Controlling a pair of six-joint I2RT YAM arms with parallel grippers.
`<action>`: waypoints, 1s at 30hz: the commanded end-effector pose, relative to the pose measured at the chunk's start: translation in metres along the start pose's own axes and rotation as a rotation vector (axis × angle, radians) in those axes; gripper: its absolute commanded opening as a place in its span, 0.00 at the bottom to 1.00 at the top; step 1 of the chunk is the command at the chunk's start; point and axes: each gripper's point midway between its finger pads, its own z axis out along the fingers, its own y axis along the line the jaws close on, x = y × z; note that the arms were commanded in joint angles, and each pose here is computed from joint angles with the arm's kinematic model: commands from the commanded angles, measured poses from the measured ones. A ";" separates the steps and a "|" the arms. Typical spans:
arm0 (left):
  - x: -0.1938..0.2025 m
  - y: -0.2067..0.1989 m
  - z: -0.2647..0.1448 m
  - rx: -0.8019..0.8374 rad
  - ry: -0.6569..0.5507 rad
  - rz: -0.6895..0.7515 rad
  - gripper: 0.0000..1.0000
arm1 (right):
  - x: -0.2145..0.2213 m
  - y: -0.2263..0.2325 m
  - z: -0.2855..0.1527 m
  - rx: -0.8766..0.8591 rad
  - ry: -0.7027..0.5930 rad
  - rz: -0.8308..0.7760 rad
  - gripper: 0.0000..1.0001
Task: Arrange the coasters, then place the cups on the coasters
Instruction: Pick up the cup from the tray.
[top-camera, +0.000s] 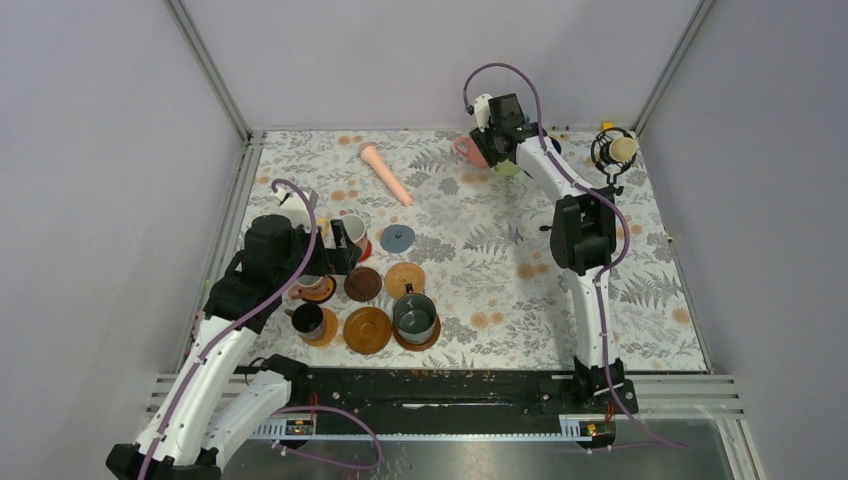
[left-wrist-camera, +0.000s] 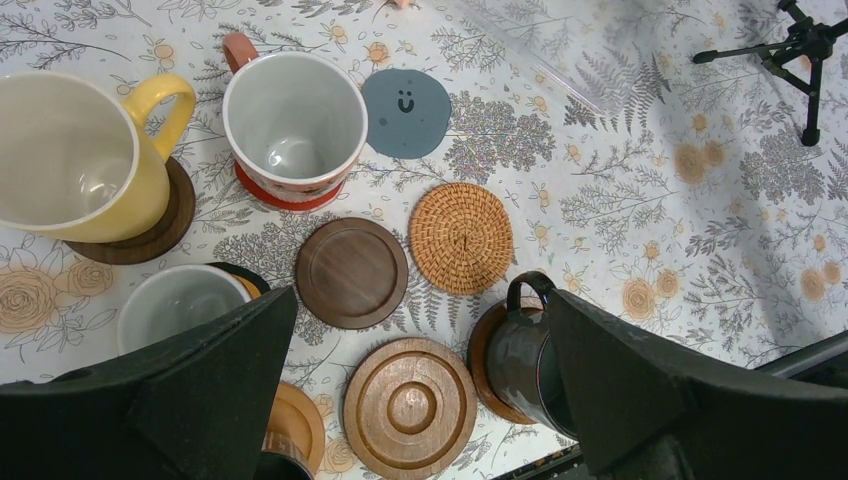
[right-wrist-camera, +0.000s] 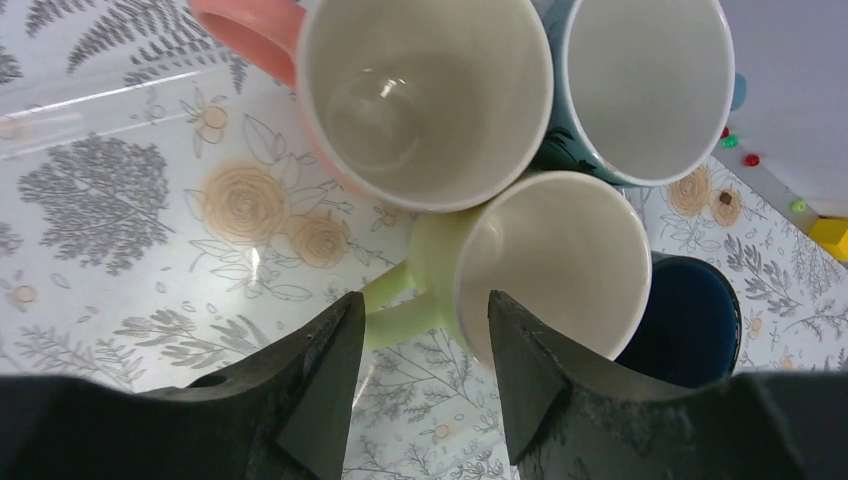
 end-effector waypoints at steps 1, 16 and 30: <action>-0.018 -0.003 0.001 0.001 -0.058 0.012 0.99 | -0.008 -0.026 -0.004 0.045 -0.015 -0.018 0.56; -0.017 -0.002 0.002 -0.004 -0.052 0.009 0.99 | 0.000 -0.010 0.000 -0.145 -0.023 -0.019 0.39; -0.019 -0.002 -0.001 -0.005 -0.065 0.012 0.99 | -0.020 -0.021 -0.028 -0.132 -0.064 -0.036 0.01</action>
